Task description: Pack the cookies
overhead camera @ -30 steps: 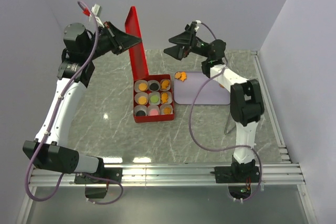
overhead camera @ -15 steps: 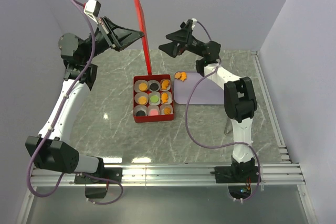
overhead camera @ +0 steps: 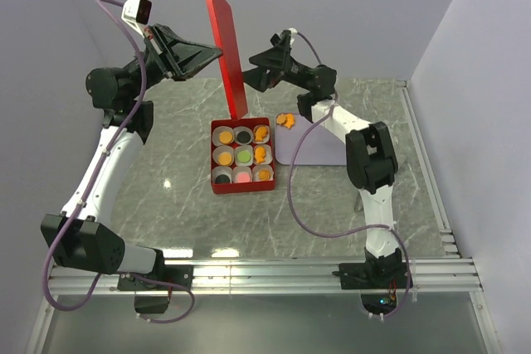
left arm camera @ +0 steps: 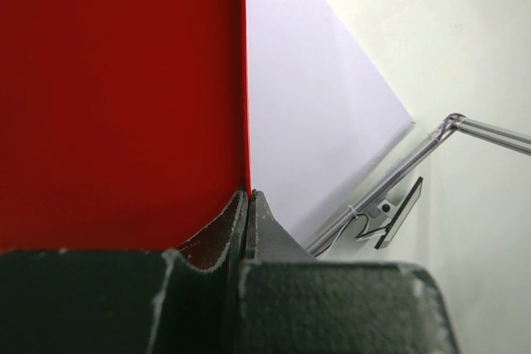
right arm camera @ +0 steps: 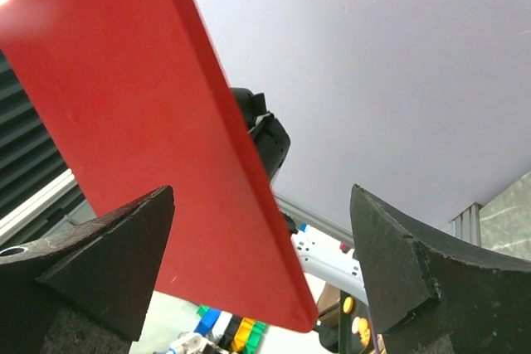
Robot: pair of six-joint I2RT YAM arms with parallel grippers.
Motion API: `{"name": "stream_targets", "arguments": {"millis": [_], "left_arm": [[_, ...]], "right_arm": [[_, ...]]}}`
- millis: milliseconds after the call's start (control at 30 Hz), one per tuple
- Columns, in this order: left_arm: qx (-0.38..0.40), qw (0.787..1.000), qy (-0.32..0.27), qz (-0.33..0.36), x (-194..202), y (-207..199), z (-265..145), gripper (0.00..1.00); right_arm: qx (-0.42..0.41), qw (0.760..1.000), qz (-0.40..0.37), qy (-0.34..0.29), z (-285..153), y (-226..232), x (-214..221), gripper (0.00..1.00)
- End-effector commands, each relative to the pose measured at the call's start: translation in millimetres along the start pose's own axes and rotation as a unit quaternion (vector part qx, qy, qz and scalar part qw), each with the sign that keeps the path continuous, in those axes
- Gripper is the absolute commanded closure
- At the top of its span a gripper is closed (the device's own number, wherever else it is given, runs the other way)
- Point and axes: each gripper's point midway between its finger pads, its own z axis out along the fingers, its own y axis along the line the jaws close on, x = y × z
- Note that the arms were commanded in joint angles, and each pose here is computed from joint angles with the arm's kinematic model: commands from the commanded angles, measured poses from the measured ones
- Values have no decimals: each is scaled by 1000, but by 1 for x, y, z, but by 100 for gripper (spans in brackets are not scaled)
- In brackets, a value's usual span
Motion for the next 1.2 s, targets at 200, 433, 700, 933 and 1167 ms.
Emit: {"name": "stream_targets", "arguments": {"millis": [200, 433, 700, 933, 1167], "left_arm": [[80, 996, -9, 32, 5, -49, -5, 100], [89, 996, -20, 17, 11, -43, -10, 100], [92, 995, -27, 12, 15, -41, -15, 100], [85, 996, -31, 6, 21, -40, -22, 100], [81, 996, -48, -1, 19, -35, -29, 100]], "right_arm": [[-147, 986, 15, 79, 3, 88, 51, 8], [-175, 979, 17, 103, 6, 110, 67, 15], [-192, 973, 7, 127, 11, 143, 90, 32], [-210, 969, -3, 129, 6, 180, 105, 40], [-236, 963, -8, 128, 0, 216, 119, 45]]}}
